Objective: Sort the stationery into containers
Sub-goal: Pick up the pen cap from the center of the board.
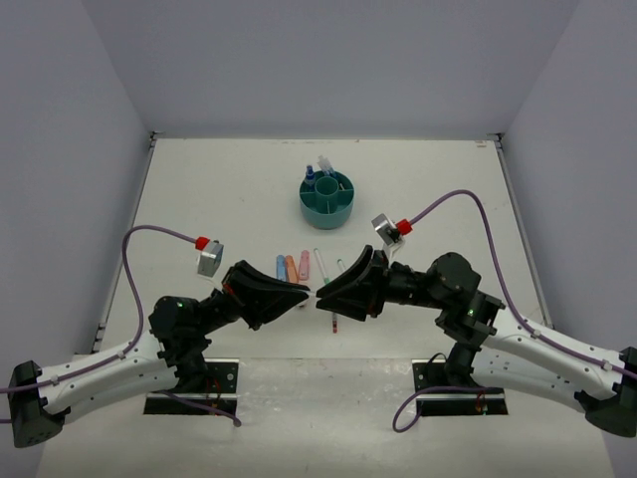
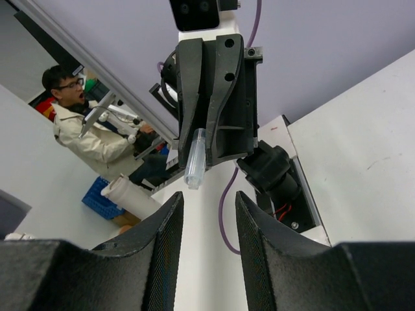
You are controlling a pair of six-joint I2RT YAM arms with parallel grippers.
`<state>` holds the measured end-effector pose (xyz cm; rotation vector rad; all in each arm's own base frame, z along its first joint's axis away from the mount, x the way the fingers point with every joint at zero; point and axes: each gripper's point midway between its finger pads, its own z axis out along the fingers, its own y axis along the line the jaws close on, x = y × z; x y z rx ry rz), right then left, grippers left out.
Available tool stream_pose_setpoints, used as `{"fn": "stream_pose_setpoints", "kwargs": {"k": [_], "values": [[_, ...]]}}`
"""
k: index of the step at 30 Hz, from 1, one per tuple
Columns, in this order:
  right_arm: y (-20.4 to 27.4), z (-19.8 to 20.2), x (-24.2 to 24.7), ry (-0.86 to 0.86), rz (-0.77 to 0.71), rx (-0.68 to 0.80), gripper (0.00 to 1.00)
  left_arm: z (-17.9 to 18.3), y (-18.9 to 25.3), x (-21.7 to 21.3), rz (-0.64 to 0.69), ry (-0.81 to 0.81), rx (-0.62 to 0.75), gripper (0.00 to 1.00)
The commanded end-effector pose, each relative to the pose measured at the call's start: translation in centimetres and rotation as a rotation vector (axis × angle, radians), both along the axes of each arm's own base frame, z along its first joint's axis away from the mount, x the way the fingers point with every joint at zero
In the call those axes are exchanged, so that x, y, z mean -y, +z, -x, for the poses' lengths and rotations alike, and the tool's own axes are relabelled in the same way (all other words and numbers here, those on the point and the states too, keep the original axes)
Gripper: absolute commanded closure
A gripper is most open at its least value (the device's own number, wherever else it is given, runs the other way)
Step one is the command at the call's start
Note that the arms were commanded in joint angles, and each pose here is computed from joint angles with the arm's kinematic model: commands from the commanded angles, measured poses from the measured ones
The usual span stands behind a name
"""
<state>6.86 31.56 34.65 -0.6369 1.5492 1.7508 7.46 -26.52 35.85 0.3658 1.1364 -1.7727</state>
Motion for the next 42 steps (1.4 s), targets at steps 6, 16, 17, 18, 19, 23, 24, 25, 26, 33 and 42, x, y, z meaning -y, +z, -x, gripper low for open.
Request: {"fn": "stream_pose_setpoints", "kwargs": {"k": [6,16,17,18,19,23,24,25,26,33,42], "values": [[3.6,0.5,0.2,0.016,-0.08,0.04,0.65,-0.6,-0.2,0.2,-0.011,0.033,0.025,1.0],[3.2,-0.3,-0.5,-0.002,-0.054,0.013,0.74,-0.7,-0.7,0.7,-0.032,0.027,0.019,1.0],[3.1,-0.3,-0.5,-0.004,-0.051,0.014,0.75,-0.7,-0.7,0.6,-0.031,0.03,0.018,1.0],[3.0,-0.5,-0.6,-0.011,-0.048,0.011,0.75,-0.7,-0.7,0.6,-0.03,0.03,0.018,1.0],[3.0,-0.5,-0.6,-0.014,-0.045,0.01,0.76,-0.7,-0.6,0.5,-0.028,0.03,0.019,1.0],[2.7,-0.8,-0.6,-0.028,-0.039,0.013,0.89,-0.5,-0.5,0.7,-0.03,0.021,0.026,1.0],[2.7,-0.9,-0.6,-0.034,-0.036,0.014,0.97,-0.5,-0.6,0.7,-0.032,0.017,0.025,1.0],[2.7,-1.0,-0.6,-0.038,-0.035,0.02,1.0,-0.5,-0.6,0.7,-0.034,0.016,0.024,1.0],[2.7,-1.0,-0.6,-0.042,-0.034,0.024,1.0,-0.5,-0.8,0.8,-0.039,0.014,0.02,0.97],[2.1,-1.8,-0.4,-0.087,-0.007,0.046,1.0,-0.9,-1.4,1.4,-0.086,0.02,0.004,0.37],[-0.9,-4.2,1.3,-0.226,0.128,0.078,1.0,-5.6,-2.4,-1.0,-0.191,0.308,-0.137,0.0]]}}
